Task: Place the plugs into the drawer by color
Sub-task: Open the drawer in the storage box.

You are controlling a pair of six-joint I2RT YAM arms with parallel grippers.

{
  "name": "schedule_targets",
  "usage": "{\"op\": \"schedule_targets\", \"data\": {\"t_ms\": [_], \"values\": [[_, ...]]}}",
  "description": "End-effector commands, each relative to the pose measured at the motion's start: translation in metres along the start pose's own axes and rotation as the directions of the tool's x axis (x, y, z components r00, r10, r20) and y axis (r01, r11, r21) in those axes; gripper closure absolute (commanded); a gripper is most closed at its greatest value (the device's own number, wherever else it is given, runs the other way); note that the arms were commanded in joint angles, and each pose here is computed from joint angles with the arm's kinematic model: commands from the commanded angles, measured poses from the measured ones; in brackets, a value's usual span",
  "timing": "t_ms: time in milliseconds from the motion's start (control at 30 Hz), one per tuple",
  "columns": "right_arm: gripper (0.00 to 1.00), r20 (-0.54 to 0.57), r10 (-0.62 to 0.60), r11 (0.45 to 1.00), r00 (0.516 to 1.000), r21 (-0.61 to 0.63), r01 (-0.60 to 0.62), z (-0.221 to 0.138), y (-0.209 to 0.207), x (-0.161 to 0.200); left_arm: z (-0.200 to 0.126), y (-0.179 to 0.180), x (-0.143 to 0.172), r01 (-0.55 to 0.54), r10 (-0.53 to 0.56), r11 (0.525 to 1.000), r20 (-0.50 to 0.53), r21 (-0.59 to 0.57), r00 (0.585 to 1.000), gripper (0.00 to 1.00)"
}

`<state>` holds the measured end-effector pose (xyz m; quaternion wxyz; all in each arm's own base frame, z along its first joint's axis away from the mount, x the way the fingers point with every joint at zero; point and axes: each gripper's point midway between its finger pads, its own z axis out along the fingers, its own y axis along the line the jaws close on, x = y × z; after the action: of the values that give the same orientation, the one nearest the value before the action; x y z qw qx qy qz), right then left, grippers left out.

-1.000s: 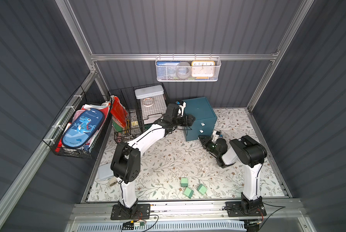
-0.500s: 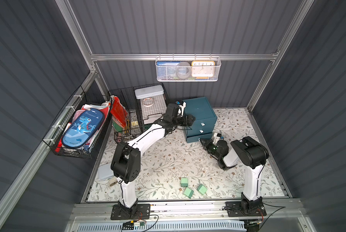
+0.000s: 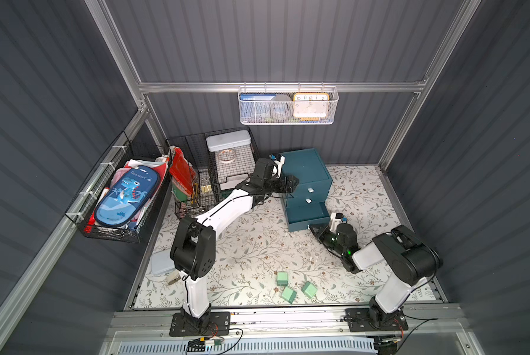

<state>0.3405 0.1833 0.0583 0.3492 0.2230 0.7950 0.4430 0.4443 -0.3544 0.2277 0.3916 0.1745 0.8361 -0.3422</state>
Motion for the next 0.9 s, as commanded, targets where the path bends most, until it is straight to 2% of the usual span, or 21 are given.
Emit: {"op": "schedule_targets", "data": {"t_ms": [0,700,867], "values": [[1.00,-0.084,-0.065,0.992,0.994,0.100,0.073,-0.008,-0.016,0.023,0.016,0.029,0.074,0.028,-0.045,0.996,-0.222,-0.079,0.974,0.20],[1.00,-0.138,-0.118,0.975,0.983,0.173,0.141,-0.033,-0.027,0.041,0.015,0.029,0.071,0.031,-0.047,0.996,-0.208,-0.080,0.977,0.20],[0.70,-0.155,-0.160,0.969,0.975,0.162,0.185,-0.041,-0.016,0.039,0.015,0.029,0.068,0.029,-0.045,0.996,-0.200,-0.082,0.979,0.20]]}}
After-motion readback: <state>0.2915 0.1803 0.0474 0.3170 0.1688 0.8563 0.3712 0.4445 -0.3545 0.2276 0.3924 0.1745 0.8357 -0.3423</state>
